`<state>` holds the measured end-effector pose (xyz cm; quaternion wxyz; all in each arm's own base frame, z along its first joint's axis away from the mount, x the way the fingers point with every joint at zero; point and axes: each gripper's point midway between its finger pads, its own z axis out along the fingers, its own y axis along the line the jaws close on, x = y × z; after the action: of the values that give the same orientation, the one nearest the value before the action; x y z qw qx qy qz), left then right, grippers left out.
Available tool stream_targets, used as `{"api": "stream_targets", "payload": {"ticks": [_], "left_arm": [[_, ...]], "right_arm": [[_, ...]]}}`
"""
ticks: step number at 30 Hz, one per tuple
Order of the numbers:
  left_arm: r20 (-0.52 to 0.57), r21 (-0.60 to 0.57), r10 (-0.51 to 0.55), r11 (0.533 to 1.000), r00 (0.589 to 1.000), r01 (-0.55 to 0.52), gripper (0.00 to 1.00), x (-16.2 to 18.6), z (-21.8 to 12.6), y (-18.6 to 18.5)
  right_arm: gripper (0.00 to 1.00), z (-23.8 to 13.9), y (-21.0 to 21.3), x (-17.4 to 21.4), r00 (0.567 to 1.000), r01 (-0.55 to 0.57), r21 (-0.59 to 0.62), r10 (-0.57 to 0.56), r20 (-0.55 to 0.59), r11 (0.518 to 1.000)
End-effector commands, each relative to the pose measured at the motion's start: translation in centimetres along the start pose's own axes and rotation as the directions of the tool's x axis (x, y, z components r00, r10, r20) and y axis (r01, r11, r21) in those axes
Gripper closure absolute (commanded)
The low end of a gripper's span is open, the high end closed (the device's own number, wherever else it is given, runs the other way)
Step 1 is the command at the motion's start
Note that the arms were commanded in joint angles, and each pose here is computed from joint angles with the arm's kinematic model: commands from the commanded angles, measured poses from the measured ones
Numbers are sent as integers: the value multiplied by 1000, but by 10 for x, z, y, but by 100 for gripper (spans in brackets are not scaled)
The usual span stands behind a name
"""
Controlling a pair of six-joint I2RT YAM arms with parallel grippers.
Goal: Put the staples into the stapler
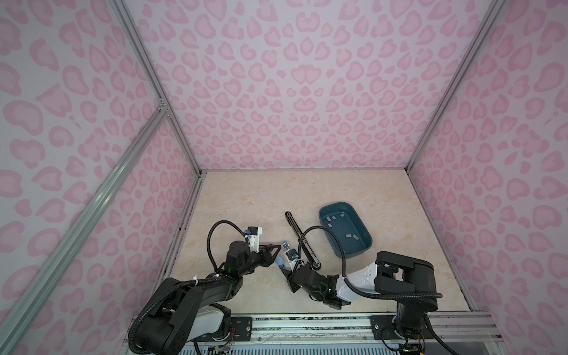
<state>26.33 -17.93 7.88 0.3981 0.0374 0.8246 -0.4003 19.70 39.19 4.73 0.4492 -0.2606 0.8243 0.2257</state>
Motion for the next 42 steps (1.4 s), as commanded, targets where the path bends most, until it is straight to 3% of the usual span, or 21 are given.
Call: {"api": "stream_targets", "payload": {"ticks": [1,10,42], "left_arm": [[21,-78,20,997,1000,-18,54,-1,-2,14],[30,-125,42,991,999,-38,55,1,-3,25],[-1,-111,92,990,996,-91,56,11,10,24]], "right_arm": [[62,-8,-1,-11,1000,16,5,-16,18,1000],[72,7,-2,-35,1000,-8,28,7,12,1000],[77,30,-8,9,997,-20,79,26,-78,997]]}}
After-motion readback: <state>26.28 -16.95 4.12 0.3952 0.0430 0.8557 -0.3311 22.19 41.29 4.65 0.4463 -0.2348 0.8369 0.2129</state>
